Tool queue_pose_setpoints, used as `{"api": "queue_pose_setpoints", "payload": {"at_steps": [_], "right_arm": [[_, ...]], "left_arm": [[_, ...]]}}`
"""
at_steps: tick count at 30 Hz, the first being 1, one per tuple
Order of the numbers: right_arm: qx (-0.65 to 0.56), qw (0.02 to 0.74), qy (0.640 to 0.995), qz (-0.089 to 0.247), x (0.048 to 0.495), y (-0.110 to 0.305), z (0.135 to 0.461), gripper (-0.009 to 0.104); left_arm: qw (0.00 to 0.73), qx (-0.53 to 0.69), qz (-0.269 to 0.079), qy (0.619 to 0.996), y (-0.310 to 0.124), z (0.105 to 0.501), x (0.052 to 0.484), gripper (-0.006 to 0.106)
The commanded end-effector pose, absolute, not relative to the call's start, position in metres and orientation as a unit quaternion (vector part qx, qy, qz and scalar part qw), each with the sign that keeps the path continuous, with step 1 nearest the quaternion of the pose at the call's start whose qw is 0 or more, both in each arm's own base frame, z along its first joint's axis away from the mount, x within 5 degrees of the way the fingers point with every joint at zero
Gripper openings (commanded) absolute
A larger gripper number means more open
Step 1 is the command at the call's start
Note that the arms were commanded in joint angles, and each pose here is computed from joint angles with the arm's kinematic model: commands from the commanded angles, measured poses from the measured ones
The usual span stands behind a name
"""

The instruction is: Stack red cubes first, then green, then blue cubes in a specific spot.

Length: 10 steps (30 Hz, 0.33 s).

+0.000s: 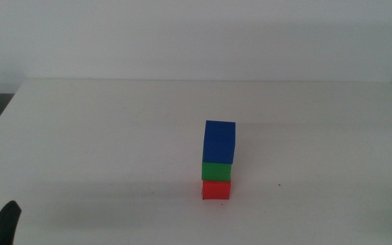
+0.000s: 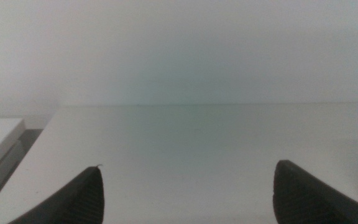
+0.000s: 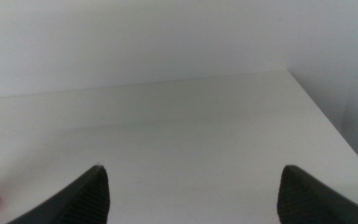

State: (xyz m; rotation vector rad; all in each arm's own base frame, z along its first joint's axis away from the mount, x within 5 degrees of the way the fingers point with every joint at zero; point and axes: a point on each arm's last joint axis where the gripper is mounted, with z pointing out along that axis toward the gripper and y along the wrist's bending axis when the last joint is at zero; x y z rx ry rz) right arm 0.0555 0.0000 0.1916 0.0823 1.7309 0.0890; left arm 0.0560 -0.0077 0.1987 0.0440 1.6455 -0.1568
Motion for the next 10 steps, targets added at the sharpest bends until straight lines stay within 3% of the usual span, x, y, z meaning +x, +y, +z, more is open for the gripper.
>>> {"api": "queue_pose_setpoints", "payload": {"at_steps": [1,10], "right_arm": [[0.03,0.652,0.757,0.029,0.0555,-0.0006,0.1917,0.087],[0.031,0.651,0.757,0.03,0.0555,-0.0005,0.1917,0.087]], "left_arm": [[0.684,0.013,-0.063,0.727,-0.0065,0.2001,0.056,0.091],[0.684,0.011,-0.057,0.727,-0.0058,0.2001,0.056,0.091]]}}
